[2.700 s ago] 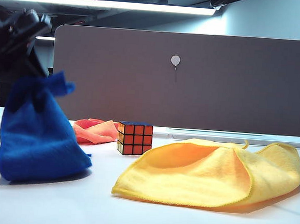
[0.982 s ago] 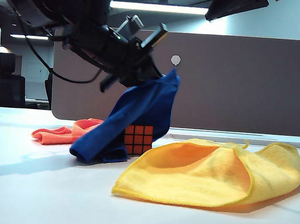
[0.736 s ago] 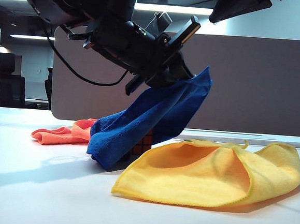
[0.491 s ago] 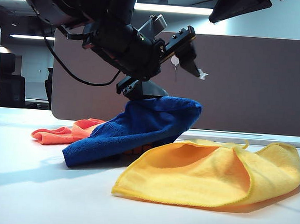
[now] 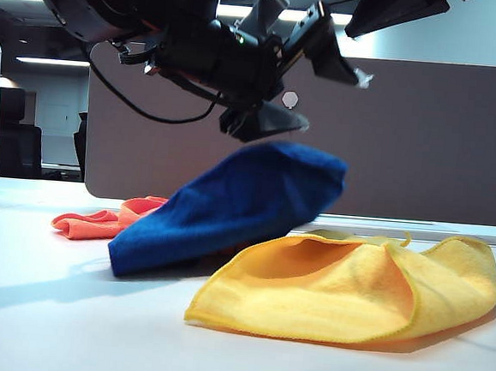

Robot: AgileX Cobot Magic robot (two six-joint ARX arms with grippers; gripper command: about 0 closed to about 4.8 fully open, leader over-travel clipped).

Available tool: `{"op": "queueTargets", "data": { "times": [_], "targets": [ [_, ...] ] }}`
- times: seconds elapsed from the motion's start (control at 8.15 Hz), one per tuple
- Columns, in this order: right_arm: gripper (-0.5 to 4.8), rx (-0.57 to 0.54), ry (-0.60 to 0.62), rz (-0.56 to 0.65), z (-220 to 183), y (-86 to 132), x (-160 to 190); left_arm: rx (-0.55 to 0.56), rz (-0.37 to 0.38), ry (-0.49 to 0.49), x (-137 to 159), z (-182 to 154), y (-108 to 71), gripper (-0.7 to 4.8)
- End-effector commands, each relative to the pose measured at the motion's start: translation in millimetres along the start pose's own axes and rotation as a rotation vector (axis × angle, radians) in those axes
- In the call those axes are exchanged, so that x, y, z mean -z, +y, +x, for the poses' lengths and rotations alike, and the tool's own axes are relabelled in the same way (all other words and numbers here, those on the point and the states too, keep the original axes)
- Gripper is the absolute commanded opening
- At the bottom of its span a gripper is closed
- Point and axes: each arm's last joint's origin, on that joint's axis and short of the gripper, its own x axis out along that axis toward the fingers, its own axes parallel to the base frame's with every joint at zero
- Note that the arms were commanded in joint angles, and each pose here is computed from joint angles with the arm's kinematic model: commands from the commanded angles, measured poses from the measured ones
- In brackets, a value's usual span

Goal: Pick up a rag that is the same color as the top surface of the Rubik's Cube and cover the cube with it.

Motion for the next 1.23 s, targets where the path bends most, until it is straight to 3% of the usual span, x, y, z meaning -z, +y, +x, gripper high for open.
{"op": "queueTargets", "data": {
  "times": [0.12,0.37,0.49,0.61,0.86,1.23],
  "targets": [
    [-0.01,0.003,-0.029,-0.009,-1.9,-0.2,-4.0,0.101,0.080,-0.102,-12.6,-0.7,-8.7,4.79],
    [-0.01,0.003,-0.029,-0.009,-2.2,-0.1,-4.0,-0.074,0.188,-0.176,-17.7,-2.9,0.3,4.79],
    [-0.01,0.004,-0.037,-0.011,-4.4,0.2,-5.0,-0.211,0.206,-0.184,-22.3,-9.2,19.0,4.79],
    [-0.01,0.005,-0.042,-0.013,-5.0,0.2,-5.5,-0.233,0.194,-0.179,-24.0,-12.0,26.2,4.79],
    [-0.01,0.117,-0.213,-0.035,-30.4,-3.5,-22.8,-0.398,0.151,-0.175,-53.0,-49.0,69.1,4.79],
    [-0.01,0.259,-0.301,0.013,-83.0,-38.8,-19.8,-0.535,0.136,-0.197,-90.0,-98.8,86.0,4.79]
  ]
}}
